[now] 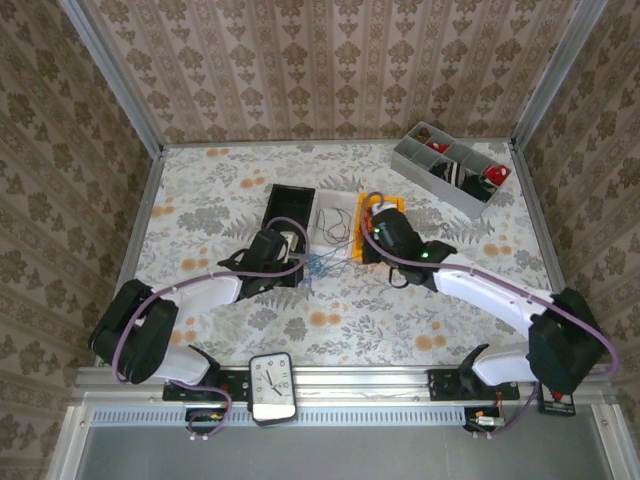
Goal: Untangle the cables
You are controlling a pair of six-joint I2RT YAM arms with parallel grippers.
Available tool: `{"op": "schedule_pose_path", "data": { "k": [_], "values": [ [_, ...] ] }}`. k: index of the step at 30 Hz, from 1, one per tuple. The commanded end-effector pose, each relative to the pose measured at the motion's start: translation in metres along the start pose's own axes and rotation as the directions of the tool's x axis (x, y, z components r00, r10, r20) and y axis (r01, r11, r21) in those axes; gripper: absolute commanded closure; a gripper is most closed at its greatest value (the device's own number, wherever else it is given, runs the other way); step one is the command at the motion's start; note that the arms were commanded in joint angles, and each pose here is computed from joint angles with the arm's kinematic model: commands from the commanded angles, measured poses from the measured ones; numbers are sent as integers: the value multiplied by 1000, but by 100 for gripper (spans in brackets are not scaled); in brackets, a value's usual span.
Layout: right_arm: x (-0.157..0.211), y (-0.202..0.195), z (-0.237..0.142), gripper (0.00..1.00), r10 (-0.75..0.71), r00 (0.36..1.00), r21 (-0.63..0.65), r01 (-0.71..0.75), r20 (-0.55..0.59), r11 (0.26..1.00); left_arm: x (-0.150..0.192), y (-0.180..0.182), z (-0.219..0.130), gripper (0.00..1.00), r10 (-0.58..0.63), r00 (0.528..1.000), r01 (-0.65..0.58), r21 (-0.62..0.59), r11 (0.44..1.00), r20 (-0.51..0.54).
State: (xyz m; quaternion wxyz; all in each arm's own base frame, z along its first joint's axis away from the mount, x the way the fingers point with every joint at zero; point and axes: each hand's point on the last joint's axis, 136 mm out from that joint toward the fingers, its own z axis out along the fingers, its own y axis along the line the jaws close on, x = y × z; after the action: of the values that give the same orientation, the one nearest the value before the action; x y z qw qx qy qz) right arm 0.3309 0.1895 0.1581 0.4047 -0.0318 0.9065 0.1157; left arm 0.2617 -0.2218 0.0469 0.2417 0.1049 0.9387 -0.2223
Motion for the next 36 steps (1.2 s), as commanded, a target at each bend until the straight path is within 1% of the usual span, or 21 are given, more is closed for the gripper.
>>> {"op": "schedule_pose_path", "data": {
  "k": [1,5,9,10,12,16,19,22,25,29,31,32,33,34,36],
  "values": [
    [-34,-60,-28,100,114,979,195,-146,169,970,52,53,4,86,-77,985,44,-207,977,-157],
    [-45,-84,-43,100,166,962,235,-217,218,947,56,56,8,86,-91,982,53,-219,974,-166],
    [-53,-102,-52,100,190,951,254,-252,246,934,58,59,11,86,-109,979,68,-231,970,-170],
    [-56,-107,-55,100,195,946,261,-263,259,929,59,60,12,85,-113,979,71,-234,970,-171],
    [-65,-122,-65,100,223,929,276,-307,295,911,61,63,13,76,-121,977,75,-246,966,-175],
    [-92,-151,-94,100,260,879,276,-385,399,880,67,74,10,66,-147,972,87,-300,950,-184],
    [-107,-172,-112,100,292,842,273,-443,453,854,70,82,7,65,-158,970,88,-340,936,-185],
    [-115,-183,-122,100,315,821,254,-471,476,845,71,83,7,65,-159,969,86,-346,934,-189],
    [-117,-195,-129,100,352,795,241,-515,494,823,70,85,8,75,-163,968,88,-351,932,-189],
    [-119,-212,-140,100,391,752,229,-571,530,788,71,89,8,95,-185,965,106,-371,923,-186],
    [-122,-214,-143,100,395,745,211,-572,537,792,71,88,8,99,-190,964,111,-364,925,-188],
    [-125,-211,-142,100,392,752,195,-558,530,807,68,81,10,99,-173,967,104,-328,939,-189],
    [-127,-206,-140,100,389,763,175,-539,517,824,61,69,12,98,-138,974,88,-264,961,-178],
    [-128,-200,-136,100,391,774,149,-521,498,840,55,55,14,92,-99,981,66,-192,979,-168],
    [-130,-182,-127,100,396,800,74,-476,451,877,40,14,12,67,19,992,-20,-7,1000,-126]
  ]
}}
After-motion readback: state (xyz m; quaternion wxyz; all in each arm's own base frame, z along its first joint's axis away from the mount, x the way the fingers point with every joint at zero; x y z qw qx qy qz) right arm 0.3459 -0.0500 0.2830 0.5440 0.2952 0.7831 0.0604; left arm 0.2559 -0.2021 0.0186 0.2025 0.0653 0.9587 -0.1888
